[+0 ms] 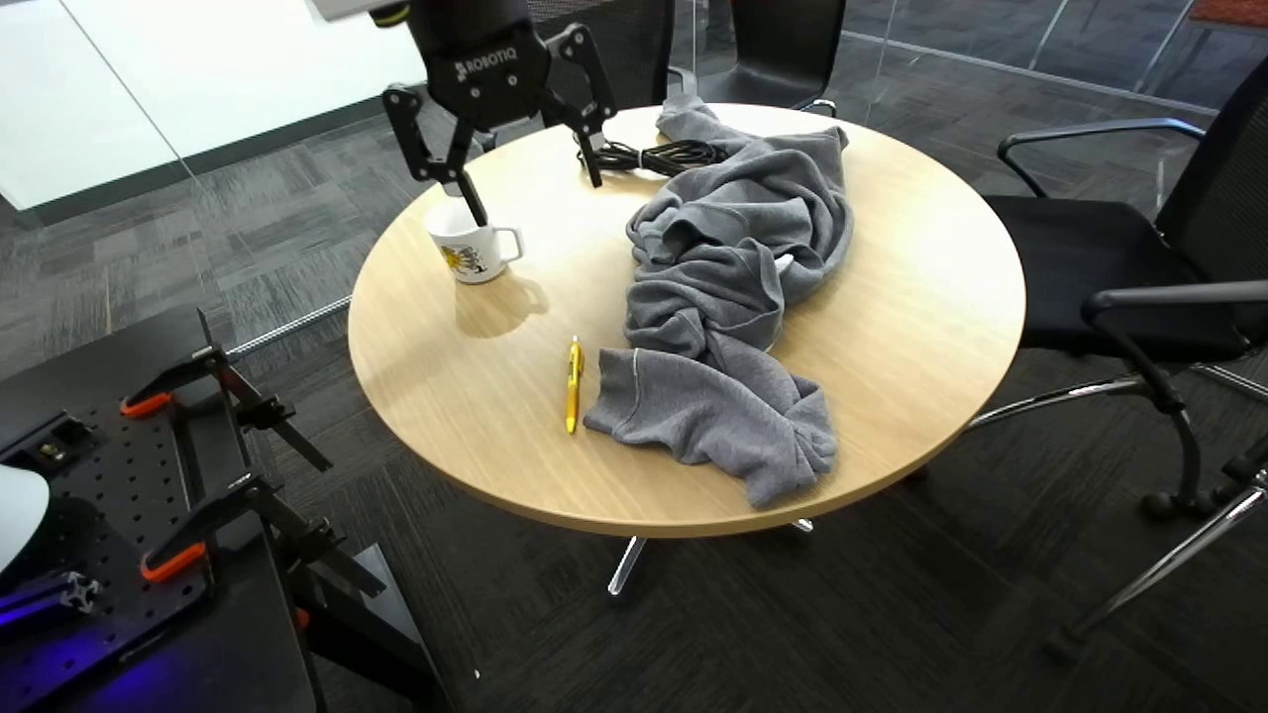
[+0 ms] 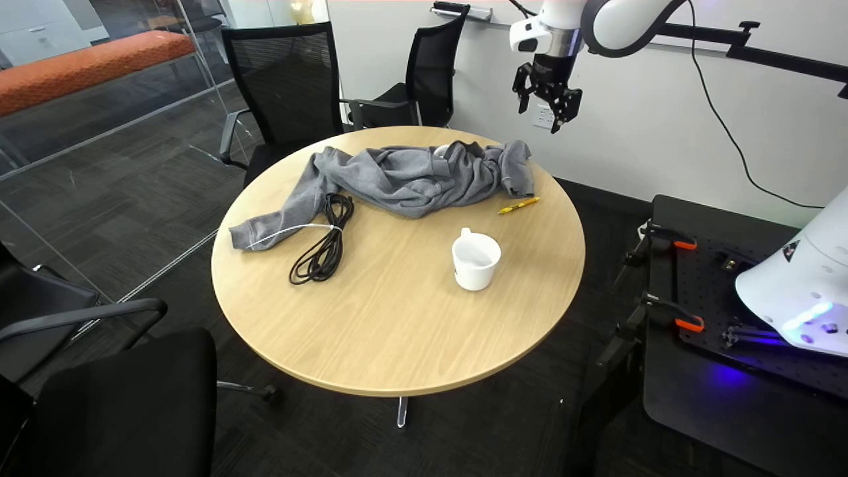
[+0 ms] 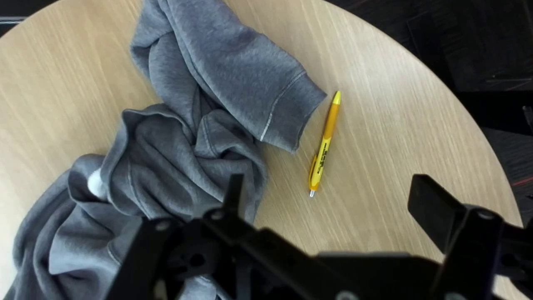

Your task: Move the white mug forward, place the yellow pen inside the white mug

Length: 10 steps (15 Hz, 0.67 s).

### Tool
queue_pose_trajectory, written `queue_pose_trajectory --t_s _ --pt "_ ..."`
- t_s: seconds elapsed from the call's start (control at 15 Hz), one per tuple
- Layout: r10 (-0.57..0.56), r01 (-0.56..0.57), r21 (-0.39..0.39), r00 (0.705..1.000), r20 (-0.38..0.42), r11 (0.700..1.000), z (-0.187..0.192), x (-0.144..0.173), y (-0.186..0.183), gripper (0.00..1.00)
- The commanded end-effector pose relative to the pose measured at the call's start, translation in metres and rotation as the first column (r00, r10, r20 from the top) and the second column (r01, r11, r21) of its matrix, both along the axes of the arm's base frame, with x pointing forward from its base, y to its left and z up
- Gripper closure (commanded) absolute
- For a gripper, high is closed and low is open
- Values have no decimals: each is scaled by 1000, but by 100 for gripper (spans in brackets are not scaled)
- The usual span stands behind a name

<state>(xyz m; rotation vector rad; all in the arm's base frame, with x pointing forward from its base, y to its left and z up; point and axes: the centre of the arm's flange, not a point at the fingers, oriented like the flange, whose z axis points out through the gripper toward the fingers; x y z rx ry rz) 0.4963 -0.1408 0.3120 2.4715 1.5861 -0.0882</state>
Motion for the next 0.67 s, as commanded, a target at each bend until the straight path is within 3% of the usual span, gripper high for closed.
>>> queue_pose_trajectory --t_s 0.0,0.2,0.27,0.6 --pt "10 -13 75 999 31 997 -22 1 -2 0" --pt "-3 1 137 1000 13 991 -40 -1 4 0" --pt "-11 11 106 1000 0 994 -32 -1 6 0" --pt "-10 11 110 1000 -11 994 -38 -1 6 0"
